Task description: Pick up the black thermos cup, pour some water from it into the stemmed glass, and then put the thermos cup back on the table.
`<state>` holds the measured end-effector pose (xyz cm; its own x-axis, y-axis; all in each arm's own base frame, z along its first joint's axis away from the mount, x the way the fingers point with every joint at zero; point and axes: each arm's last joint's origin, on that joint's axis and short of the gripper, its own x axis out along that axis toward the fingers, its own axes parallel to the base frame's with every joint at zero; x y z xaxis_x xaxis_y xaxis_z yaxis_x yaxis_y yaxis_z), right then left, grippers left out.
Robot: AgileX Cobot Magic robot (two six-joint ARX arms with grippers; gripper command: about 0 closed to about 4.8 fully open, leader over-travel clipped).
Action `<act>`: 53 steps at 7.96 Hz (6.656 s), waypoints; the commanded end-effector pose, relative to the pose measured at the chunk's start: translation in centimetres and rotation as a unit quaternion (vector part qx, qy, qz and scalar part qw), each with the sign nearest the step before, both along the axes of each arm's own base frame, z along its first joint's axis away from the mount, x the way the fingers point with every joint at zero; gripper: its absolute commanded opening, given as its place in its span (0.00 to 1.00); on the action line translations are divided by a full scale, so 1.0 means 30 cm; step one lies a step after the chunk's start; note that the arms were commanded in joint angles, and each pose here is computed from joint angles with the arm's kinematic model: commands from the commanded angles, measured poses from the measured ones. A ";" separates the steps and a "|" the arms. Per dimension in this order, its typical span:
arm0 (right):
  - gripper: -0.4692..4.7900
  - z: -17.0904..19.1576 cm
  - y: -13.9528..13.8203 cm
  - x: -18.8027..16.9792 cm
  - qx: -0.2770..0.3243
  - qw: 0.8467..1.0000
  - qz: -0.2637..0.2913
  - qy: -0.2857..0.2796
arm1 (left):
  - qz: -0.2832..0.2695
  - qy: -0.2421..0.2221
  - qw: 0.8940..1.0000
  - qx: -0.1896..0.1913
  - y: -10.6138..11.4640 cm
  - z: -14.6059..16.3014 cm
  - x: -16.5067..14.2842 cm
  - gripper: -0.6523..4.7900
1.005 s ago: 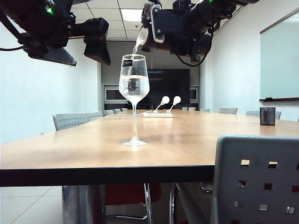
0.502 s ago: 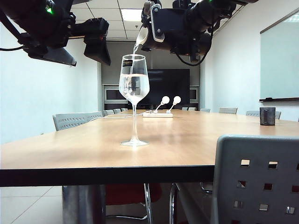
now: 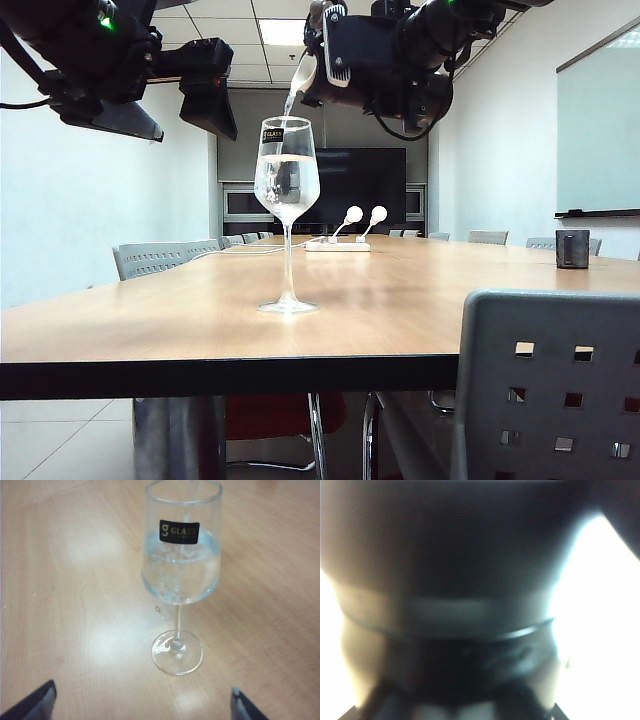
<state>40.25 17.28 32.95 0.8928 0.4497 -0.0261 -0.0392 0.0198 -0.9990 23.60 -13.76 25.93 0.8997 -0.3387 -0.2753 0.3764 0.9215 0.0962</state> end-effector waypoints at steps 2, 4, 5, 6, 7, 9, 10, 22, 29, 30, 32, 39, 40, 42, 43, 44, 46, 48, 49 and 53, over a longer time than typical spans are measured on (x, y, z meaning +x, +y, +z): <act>0.40 0.097 -0.015 -0.014 0.313 0.949 -0.016 0.037 | 0.000 -0.007 1.000 -0.007 -0.002 0.011 0.000 1.00; 0.40 0.106 -0.025 -0.013 0.474 0.876 -0.029 0.088 | 0.000 -0.007 1.000 -0.007 -0.001 0.013 -0.001 1.00; 0.40 0.105 -0.027 -0.012 0.510 0.854 -0.033 0.100 | 0.000 -0.009 1.000 -0.008 0.000 0.015 -0.002 1.00; 0.40 0.105 -0.028 -0.011 0.534 0.838 -0.036 0.108 | 0.000 -0.010 1.000 -0.008 0.000 0.017 -0.004 1.00; 0.41 -0.030 -0.081 0.004 0.641 0.736 -0.096 0.196 | 0.000 0.000 1.000 -0.002 0.008 0.021 -0.017 1.00; 0.40 -0.101 -0.086 -0.012 0.646 0.734 -0.088 0.193 | -0.001 0.000 1.000 -0.002 0.008 0.021 -0.016 1.00; 0.40 -0.141 -0.090 -0.024 0.652 0.728 -0.082 0.193 | 0.000 0.000 1.000 -0.002 0.008 0.021 -0.016 1.00; 0.40 -0.480 -0.170 0.043 0.669 0.694 -0.105 0.244 | 0.002 -0.005 1.000 0.002 0.009 0.023 -0.015 1.00; 0.93 -0.493 -0.169 0.046 0.666 0.696 -0.102 0.249 | 0.002 -0.005 1.000 0.002 0.008 0.022 -0.015 1.00; 0.99 -0.479 -0.170 0.039 0.664 0.696 -0.107 0.253 | 0.002 -0.006 1.000 0.002 0.009 0.023 -0.015 1.00; 0.99 -0.509 -0.189 -0.021 0.656 0.694 -0.126 0.268 | 0.032 -0.014 0.999 0.007 0.018 0.033 -0.020 1.00; 0.99 0.030 -0.384 -0.696 0.681 0.701 -0.022 0.210 | 0.028 -0.139 0.987 -0.078 0.249 0.306 -0.399 1.00; 0.99 0.050 -0.394 -0.732 0.683 0.701 -0.015 0.203 | 0.021 -0.149 0.985 -0.086 0.259 0.315 -0.419 1.00; 0.97 0.106 -0.443 -0.895 0.689 0.701 0.005 0.185 | -0.009 -0.190 0.975 -0.114 0.307 0.346 -0.508 1.00; 0.96 0.117 -0.474 -0.998 0.690 0.701 0.011 0.178 | -0.037 -0.211 0.968 -0.128 0.335 0.354 -0.565 1.00; 0.96 0.055 -0.545 -1.238 0.686 0.702 -0.005 0.191 | -0.085 -0.216 0.963 -0.136 0.386 0.334 -0.666 1.00; 0.94 -0.063 -0.568 -1.316 0.674 0.697 -0.053 0.240 | -0.109 -0.067 0.980 -0.155 0.371 0.222 -0.655 1.00; 0.94 -0.275 -0.516 -1.142 0.682 0.678 -0.072 0.265 | -0.084 -0.071 0.983 -0.147 0.308 0.029 -0.542 1.00; 0.94 -0.343 -0.506 -1.106 0.679 0.678 -0.078 0.270 | -0.076 -0.072 0.983 -0.148 0.294 -0.040 -0.516 0.95; 0.22 -0.469 -0.494 -1.067 0.666 0.671 -0.117 0.304 | -0.068 -0.015 0.990 -0.120 0.277 -0.203 -0.488 0.11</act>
